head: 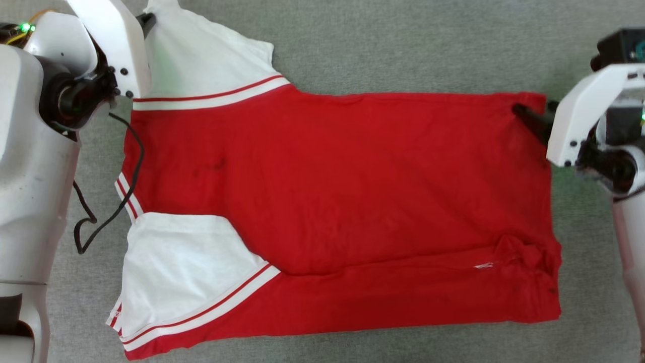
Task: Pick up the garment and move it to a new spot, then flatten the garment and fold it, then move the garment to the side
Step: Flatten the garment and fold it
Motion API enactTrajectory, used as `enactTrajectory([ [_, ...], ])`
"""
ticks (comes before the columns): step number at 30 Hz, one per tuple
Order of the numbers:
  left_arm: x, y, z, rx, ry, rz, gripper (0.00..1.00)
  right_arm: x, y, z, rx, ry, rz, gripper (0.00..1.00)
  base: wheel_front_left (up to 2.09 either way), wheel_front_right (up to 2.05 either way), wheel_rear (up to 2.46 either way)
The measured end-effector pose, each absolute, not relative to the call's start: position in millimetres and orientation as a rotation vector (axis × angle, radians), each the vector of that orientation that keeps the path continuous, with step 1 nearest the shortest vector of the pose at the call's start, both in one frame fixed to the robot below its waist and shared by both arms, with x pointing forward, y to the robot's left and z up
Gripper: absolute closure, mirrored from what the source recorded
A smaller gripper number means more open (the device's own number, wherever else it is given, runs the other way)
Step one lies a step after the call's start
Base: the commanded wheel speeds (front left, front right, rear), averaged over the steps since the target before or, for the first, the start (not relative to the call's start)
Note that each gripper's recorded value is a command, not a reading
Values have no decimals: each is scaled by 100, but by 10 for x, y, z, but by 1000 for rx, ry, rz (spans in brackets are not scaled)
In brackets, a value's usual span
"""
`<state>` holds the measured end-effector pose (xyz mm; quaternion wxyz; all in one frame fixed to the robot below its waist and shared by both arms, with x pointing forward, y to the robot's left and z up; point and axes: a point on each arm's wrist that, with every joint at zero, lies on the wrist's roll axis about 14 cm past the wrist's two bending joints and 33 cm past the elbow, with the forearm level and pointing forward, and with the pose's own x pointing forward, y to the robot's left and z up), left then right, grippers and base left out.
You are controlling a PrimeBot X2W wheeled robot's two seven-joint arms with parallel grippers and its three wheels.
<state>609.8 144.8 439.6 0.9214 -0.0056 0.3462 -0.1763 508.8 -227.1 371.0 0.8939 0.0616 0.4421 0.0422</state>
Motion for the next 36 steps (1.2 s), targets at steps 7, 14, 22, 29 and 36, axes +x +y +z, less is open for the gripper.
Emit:
enactTrajectory([
  [7,6085,1540,4273,-13,729,-342,100,5124,-2170,3527,78,1086,115,100,0,0,0],
  [14,6084,1587,4426,-33,676,-326,100,5187,-2125,3698,60,1015,127,100,0,0,0],
  [22,5829,1676,4806,-105,518,-304,100,5239,-2214,4379,96,744,110,100,0,0,0],
  [29,4903,1938,4817,-198,456,-227,100,4623,-2235,4638,169,624,92,100,0,0,0],
  [36,4115,1981,4411,-317,555,-151,100,4056,-2195,4360,258,685,65,100,0,0,0],
])
